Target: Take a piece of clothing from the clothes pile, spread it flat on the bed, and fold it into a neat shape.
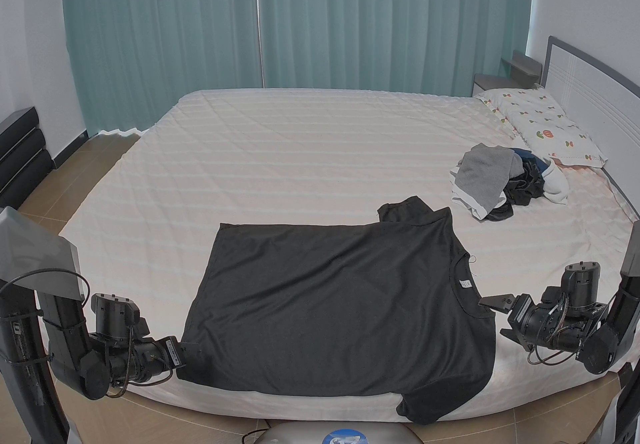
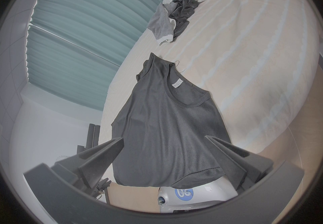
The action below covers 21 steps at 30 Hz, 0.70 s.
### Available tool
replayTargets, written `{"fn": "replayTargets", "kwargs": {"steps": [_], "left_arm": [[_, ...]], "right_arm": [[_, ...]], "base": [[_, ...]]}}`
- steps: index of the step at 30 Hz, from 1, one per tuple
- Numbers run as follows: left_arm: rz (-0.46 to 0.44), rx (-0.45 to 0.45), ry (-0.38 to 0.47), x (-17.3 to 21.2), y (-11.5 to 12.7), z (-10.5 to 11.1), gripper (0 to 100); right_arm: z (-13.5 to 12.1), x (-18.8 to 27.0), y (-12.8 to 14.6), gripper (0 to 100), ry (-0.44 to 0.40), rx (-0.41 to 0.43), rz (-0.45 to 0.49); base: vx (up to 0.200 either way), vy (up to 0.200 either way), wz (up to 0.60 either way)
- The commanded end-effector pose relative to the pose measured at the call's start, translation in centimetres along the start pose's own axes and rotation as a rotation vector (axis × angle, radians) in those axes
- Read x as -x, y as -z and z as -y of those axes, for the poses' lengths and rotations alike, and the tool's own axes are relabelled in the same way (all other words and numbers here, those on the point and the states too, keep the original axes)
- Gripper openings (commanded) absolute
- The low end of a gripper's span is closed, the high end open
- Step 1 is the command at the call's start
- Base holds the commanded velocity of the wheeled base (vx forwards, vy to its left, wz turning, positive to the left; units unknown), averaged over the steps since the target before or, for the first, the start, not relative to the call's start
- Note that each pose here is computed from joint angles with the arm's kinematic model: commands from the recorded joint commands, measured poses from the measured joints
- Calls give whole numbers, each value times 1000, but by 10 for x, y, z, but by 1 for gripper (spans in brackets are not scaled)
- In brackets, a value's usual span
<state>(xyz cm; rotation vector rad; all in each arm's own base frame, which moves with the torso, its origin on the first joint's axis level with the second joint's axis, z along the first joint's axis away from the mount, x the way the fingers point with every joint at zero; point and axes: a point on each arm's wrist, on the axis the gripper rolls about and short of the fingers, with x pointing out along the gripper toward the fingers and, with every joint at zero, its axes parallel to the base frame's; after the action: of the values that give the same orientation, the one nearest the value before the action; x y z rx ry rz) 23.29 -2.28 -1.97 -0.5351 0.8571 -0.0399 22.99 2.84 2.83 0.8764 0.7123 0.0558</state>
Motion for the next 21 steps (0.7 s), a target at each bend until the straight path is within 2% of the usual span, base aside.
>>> {"fn": "replayTargets", "kwargs": {"steps": [1,2,4,9,21], "left_arm": [[-57,-39,-24,-3,10,-7,100],[-95,-108,-36,-6,17,-11,100],[-94,-153,-28,-8,18,-12,100],[-111,-175,-5,-14,23,-12,100],[-90,-227,0,-28,29,-17,100]], "right_arm": [[1,-1,1,100,4,-1,-5],[1,-1,1,100,4,-1,-5],[1,-1,1,100,5,-2,-6],[1,-1,1,100,3,-1,-6],[0,-1,1,100,2,0,-5]], "base": [[0,0,0],[0,0,0],[0,0,0],[0,0,0],[0,0,0]]}}
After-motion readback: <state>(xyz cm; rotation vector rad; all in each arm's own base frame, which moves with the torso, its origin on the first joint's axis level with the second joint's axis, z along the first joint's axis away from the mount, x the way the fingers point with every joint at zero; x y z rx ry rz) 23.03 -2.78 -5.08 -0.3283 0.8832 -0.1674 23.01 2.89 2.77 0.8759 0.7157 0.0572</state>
